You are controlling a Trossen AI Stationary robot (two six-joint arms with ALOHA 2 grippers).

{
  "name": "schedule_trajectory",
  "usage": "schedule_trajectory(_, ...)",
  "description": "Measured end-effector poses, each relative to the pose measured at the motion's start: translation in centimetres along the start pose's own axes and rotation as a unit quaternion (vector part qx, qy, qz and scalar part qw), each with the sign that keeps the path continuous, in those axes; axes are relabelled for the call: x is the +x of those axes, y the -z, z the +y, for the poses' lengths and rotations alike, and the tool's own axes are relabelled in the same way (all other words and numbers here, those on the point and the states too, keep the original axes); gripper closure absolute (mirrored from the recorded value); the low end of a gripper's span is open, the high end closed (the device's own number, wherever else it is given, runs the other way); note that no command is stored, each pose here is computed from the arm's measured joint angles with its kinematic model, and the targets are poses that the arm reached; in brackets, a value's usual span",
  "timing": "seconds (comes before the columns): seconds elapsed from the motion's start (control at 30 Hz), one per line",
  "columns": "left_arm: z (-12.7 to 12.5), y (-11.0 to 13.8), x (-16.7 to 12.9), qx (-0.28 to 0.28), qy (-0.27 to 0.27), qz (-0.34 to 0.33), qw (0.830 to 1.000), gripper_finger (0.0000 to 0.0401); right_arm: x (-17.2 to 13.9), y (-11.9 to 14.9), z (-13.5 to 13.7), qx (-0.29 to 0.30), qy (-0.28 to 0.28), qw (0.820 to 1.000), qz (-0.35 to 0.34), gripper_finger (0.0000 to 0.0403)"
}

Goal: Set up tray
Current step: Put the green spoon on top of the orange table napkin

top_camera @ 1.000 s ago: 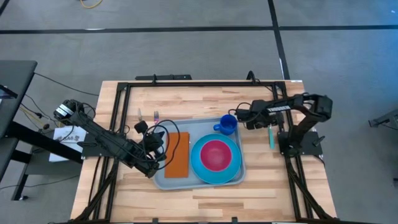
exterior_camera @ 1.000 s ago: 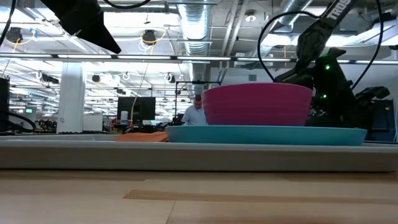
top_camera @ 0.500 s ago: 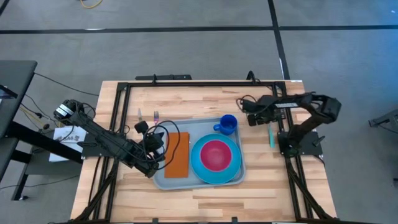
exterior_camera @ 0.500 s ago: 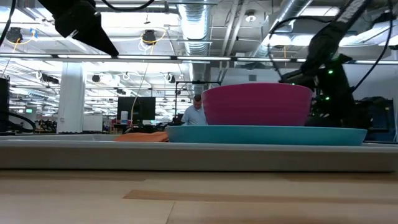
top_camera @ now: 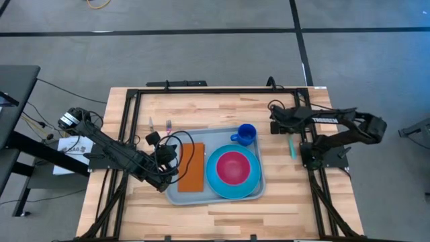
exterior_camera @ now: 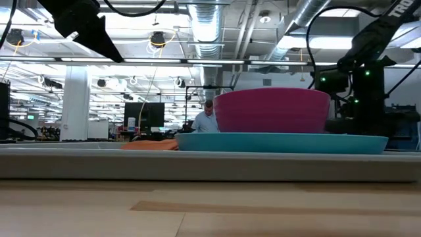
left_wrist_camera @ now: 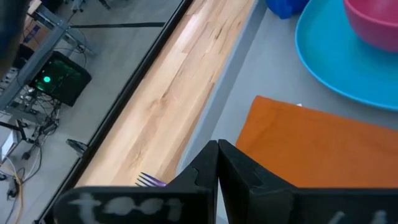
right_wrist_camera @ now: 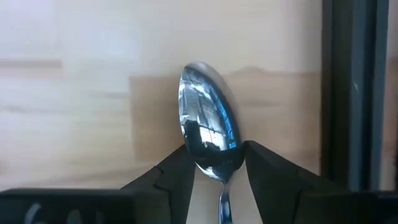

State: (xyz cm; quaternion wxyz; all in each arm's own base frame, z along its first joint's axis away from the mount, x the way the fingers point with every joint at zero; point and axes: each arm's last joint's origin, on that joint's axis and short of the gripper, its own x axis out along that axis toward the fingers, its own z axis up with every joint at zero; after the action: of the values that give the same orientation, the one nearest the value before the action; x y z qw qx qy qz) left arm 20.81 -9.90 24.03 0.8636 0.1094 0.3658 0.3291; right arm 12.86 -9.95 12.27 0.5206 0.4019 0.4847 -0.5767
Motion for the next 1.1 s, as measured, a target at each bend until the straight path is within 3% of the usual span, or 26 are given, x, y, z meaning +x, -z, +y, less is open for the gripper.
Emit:
schedule_trajectory(0.2, 0.0, 0.0, 0.0, 0.000, 0.000, 0.000, 1.000, 0.0401, 0.1, 0.4, 0.4, 0.017, 0.002, 1.000, -0.026, 0.0296)
schedule_trajectory(0.47, -0.1, -0.1, 0.0, -0.005, 0.003, -0.002, 1.000, 0.0401, -0.2, 1.2, 1.3, -0.017, -0.012, 0.999, -0.047, 0.0391)
schedule_trajectory(0.77, -0.1, 0.0, 0.0, -0.006, 0.008, 0.003, 1.000, 0.0401, -0.6, 2.2, 1.8, -0.046, -0.018, 0.997, -0.063, 0.0396)
schedule_trajectory(0.9, -0.2, -0.1, 0.0, -0.011, 0.010, 0.001, 1.000, 0.0401, -1.6, 2.5, 1.8, -0.041, -0.067, 0.996, -0.053, 0.0394)
schedule_trajectory(1.1, -0.2, -0.1, 0.0, -0.011, 0.010, 0.001, 1.000, 0.0401, -4.2, 3.1, 1.2, -0.040, -0.146, 0.984, -0.097, 0.0398)
